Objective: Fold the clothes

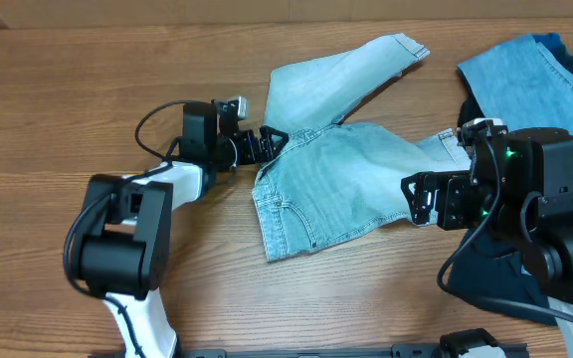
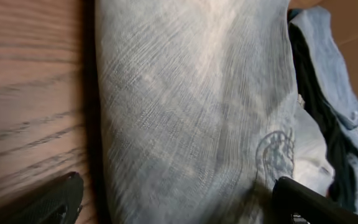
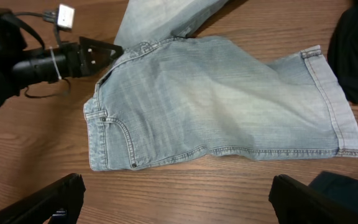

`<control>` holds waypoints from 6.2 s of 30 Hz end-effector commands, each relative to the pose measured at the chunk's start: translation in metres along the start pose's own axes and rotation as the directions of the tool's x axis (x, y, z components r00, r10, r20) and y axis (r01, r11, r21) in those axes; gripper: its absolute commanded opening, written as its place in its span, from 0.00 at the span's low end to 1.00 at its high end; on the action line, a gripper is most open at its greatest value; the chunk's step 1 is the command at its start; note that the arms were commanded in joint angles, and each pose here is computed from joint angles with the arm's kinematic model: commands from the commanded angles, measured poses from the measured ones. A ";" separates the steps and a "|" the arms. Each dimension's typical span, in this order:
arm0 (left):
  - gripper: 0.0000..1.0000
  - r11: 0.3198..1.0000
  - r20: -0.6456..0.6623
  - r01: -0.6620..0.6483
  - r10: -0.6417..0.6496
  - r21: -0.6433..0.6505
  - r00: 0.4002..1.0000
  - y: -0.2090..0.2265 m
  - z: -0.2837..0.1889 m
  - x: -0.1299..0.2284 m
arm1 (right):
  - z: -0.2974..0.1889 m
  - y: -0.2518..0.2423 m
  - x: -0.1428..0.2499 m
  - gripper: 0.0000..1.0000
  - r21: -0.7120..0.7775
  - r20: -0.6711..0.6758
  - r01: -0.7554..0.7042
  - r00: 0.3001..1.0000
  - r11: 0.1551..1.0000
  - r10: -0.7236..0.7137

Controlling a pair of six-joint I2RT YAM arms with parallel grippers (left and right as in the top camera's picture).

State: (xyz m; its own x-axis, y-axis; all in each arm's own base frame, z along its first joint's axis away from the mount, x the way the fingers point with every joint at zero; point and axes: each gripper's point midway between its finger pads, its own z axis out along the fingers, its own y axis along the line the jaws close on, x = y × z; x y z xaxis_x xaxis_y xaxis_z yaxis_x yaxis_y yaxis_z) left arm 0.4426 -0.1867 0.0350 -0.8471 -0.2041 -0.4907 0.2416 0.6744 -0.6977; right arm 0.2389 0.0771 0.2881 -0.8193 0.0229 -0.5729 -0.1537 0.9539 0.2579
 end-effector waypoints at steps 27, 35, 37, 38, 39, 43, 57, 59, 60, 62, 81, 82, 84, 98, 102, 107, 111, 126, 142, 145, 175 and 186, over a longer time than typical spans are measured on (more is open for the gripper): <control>0.04 0.697 -0.200 -0.331 0.265 -0.636 0.943 0.048 -0.092 -0.156 | 0.000 0.001 -0.014 1.00 -0.003 0.056 0.006 0.998 1.000 -0.006; 1.00 0.694 -0.171 -0.329 0.289 -0.640 0.942 0.009 -0.128 -0.172 | 0.000 0.001 -0.018 1.00 -0.006 0.070 0.009 0.998 1.000 -0.009; 1.00 0.706 -0.136 -0.290 0.268 -0.646 0.954 -0.004 -0.145 -0.173 | 0.000 0.001 -0.017 1.00 -0.006 0.068 0.008 0.998 1.000 -0.008; 1.00 0.719 -0.140 -0.278 0.247 -0.637 0.959 -0.008 -0.148 -0.168 | 0.000 0.001 -0.017 1.00 -0.005 0.068 0.009 0.998 1.000 -0.008; 1.00 0.737 -0.174 -0.277 0.216 -0.616 0.961 -0.013 -0.151 -0.155 | 0.002 0.001 -0.018 1.00 -0.004 0.064 0.008 0.998 1.000 -0.008; 0.98 0.774 -0.306 -0.252 0.079 -0.581 0.949 -0.003 -0.148 -0.103 | 0.032 -0.004 -0.025 0.10 0.001 0.005 -0.005 1.000 1.000 0.005; 0.04 0.721 -0.413 -0.188 -0.147 -0.667 0.899 0.062 -0.126 -0.001 | 0.241 -0.055 -0.046 0.04 0.076 -0.190 -0.051 0.980 0.996 0.065; 0.04 0.699 -0.384 -0.164 -0.169 -0.696 0.908 0.072 -0.122 0.007 | 0.259 -0.065 -0.048 0.04 0.087 -0.178 -0.056 0.981 0.995 0.071; 0.04 0.697 -0.372 -0.152 -0.174 -0.700 0.912 0.076 -0.120 0.009 | 0.265 -0.069 -0.049 0.04 0.096 -0.175 -0.059 0.982 0.994 0.075; 0.04 0.697 -0.353 -0.140 -0.171 -0.703 0.920 0.082 -0.114 0.014 | 0.278 -0.082 -0.050 0.04 0.128 -0.164 -0.067 0.983 0.989 0.087; 0.04 0.665 -0.468 -0.161 -0.314 -0.729 0.826 0.101 -0.117 0.116 | 0.305 -0.113 0.074 0.04 0.299 -0.549 -0.148 0.782 0.943 0.297; 0.04 0.661 -0.480 -0.164 -0.330 -0.732 0.813 0.101 -0.120 0.122 | 0.299 -0.113 0.082 0.04 0.312 -0.577 -0.148 0.756 0.939 0.311; 0.04 0.655 -0.495 -0.168 -0.353 -0.737 0.794 0.100 -0.126 0.128 | 0.291 -0.112 0.094 0.04 0.337 -0.607 -0.157 0.718 0.928 0.342; 0.04 0.624 -0.513 -0.190 -0.390 -0.758 0.765 0.098 -0.140 0.137 | 0.248 -0.088 0.016 0.04 0.216 -0.357 -0.169 0.903 0.961 0.240; 0.04 0.632 -0.511 -0.183 -0.386 -0.753 0.768 0.097 -0.138 0.136 | 0.263 -0.095 -0.046 0.04 0.198 -0.109 -0.114 0.984 0.973 0.138; 0.04 0.654 -0.509 -0.163 -0.383 -0.739 0.771 0.093 -0.133 0.136 | 0.299 -0.103 -0.054 0.04 0.181 -0.045 -0.100 0.993 0.978 0.110; 0.04 0.654 -0.509 -0.163 -0.383 -0.739 0.770 0.094 -0.133 0.136 | 0.333 -0.112 -0.043 0.04 0.183 -0.056 -0.102 0.992 0.978 0.113; 0.04 0.669 -0.528 -0.178 -0.365 -0.722 0.767 0.093 -0.132 0.136 | 0.333 -0.142 0.092 0.04 0.366 -0.462 -0.095 0.845 0.926 0.270; 0.04 0.627 -0.575 -0.254 -0.381 -0.736 0.724 0.076 -0.169 0.139 | 0.277 -0.161 0.184 0.04 0.519 -0.592 -0.180 0.629 0.835 0.504; 0.04 0.637 -0.550 -0.249 -0.331 -0.730 0.766 0.064 -0.178 0.133 | 0.272 -0.151 0.180 0.04 0.484 -0.584 -0.222 0.638 0.846 0.502; 0.04 0.780 0.001 -0.093 0.120 -0.619 0.993 -0.024 -0.181 -0.012 | 0.286 -0.068 -0.159 0.04 -0.051 0.234 -0.100 0.966 0.994 0.109; 0.04 0.774 -0.032 -0.100 0.103 -0.625 0.994 -0.021 -0.182 -0.004 | 0.403 -0.091 -0.194 0.04 0.004 0.124 -0.125 0.984 0.992 0.124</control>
State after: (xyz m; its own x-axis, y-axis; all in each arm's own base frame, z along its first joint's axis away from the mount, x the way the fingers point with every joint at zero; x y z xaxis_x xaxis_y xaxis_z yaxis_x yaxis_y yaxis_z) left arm 0.3505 -0.0699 0.1366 -0.8469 -0.1035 -0.5216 -0.0216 0.9868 -0.1606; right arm 0.6213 0.1060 0.0688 -0.7600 0.1876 -0.6222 -0.0570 0.9344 0.3515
